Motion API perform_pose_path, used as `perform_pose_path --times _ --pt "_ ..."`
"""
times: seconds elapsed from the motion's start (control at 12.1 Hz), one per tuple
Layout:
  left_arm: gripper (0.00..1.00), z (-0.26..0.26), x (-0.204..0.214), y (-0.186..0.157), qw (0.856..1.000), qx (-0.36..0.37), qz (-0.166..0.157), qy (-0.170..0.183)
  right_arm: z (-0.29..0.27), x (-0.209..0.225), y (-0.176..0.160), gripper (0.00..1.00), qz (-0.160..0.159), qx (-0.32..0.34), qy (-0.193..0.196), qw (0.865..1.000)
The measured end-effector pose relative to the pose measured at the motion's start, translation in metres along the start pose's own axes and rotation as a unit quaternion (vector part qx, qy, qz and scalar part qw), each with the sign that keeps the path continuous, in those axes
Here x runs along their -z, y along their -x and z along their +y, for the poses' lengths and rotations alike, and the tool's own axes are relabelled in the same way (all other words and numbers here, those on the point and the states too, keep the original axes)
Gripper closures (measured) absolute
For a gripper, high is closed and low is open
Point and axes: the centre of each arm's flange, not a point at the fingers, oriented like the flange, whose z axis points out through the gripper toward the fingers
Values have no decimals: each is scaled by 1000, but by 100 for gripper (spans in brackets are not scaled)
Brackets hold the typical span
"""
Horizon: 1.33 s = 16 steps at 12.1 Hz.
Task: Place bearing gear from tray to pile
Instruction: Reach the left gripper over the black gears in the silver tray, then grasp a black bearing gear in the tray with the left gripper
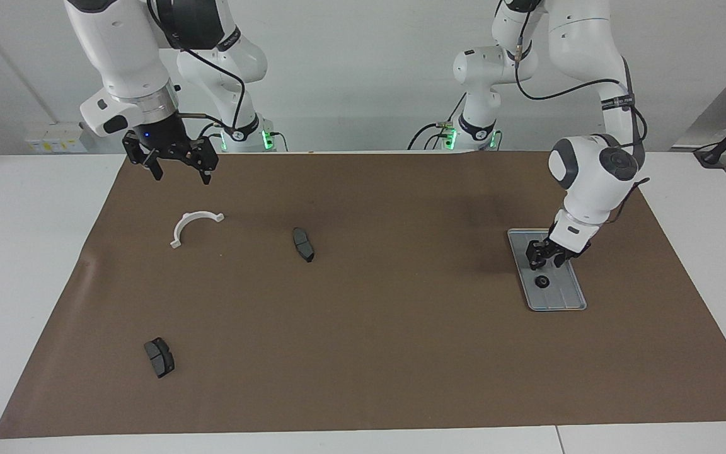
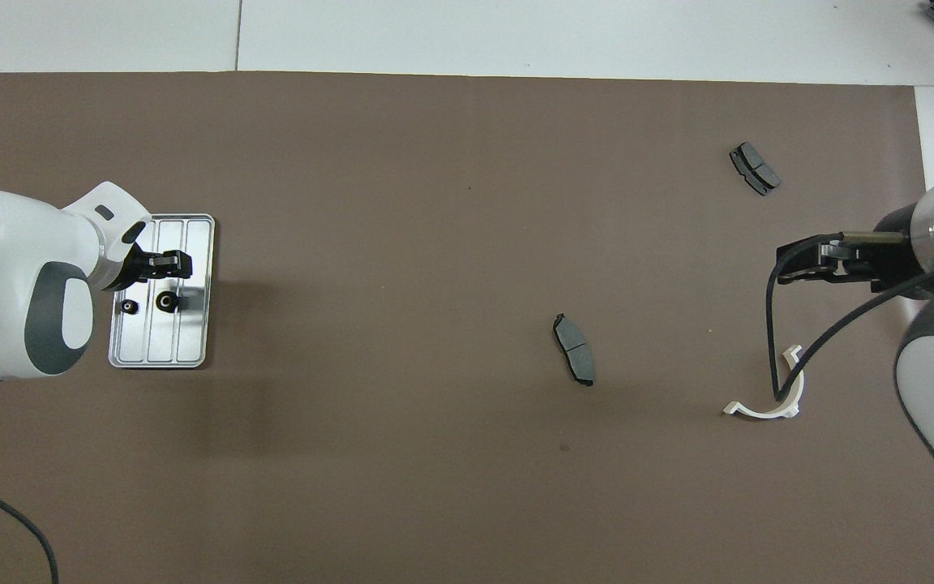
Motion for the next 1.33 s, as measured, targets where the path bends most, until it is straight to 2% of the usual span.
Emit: perform_pose_path --times 0.66,1.33 --pt "34 1 -24 -11 999 18 43 4 0 0 0 0 0 0 0 1000" --pt "42 0 -31 -11 999 19 43 5 0 0 0 0 0 0 0 1000"
